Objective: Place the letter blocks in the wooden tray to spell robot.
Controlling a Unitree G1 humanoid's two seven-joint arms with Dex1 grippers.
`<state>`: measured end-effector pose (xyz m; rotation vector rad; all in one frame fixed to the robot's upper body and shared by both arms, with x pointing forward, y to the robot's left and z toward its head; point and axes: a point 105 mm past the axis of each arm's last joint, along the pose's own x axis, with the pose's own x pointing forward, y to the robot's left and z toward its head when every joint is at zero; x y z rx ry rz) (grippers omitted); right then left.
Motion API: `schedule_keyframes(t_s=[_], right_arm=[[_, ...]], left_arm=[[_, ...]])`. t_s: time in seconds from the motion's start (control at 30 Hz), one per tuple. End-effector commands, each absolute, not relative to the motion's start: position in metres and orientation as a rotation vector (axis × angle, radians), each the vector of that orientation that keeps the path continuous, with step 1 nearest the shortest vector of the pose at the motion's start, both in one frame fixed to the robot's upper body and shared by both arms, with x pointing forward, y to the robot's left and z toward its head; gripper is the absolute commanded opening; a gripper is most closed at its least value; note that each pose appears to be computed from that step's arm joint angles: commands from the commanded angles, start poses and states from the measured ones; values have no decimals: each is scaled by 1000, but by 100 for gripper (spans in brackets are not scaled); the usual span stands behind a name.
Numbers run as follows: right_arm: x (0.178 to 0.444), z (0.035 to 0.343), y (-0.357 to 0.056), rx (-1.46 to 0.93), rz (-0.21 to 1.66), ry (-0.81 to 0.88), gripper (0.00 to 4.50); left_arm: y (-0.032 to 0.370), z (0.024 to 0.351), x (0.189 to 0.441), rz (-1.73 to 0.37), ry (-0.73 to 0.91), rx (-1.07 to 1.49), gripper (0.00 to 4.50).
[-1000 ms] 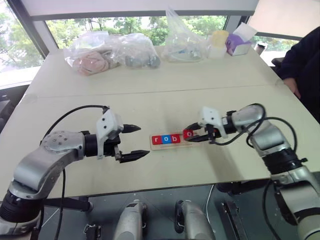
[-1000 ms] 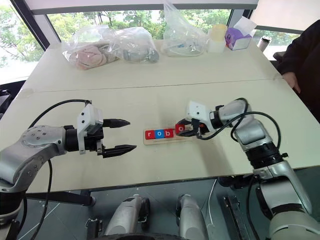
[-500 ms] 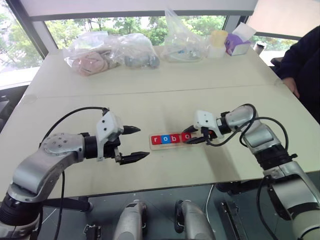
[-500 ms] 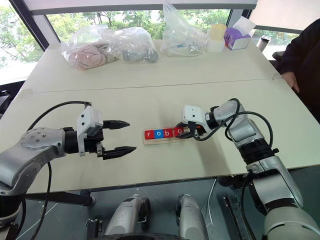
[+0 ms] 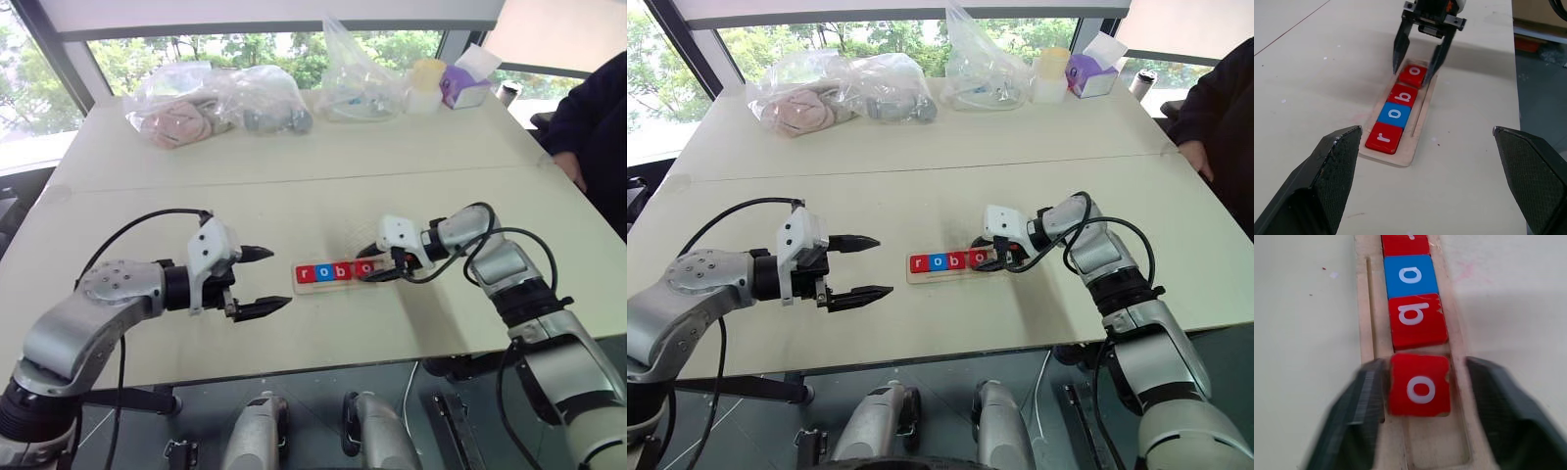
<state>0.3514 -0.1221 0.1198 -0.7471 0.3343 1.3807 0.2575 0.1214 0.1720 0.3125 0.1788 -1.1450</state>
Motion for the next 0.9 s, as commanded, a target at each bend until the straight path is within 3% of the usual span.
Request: schedule_keyframes(t_s=[0.03, 0.37, 0.9], right_arm=[[355, 133, -117, -772, 1383, 286, 445], [362, 155, -122, -754, 1319, 226, 445], [364, 137, -133, -778, 1271, 273, 445]], left_arm=[[122, 184, 255, -1141, 131, 337, 450], [121, 184, 254, -1141, 127, 336, 450], [120, 184, 255, -1146, 126, 339, 450]])
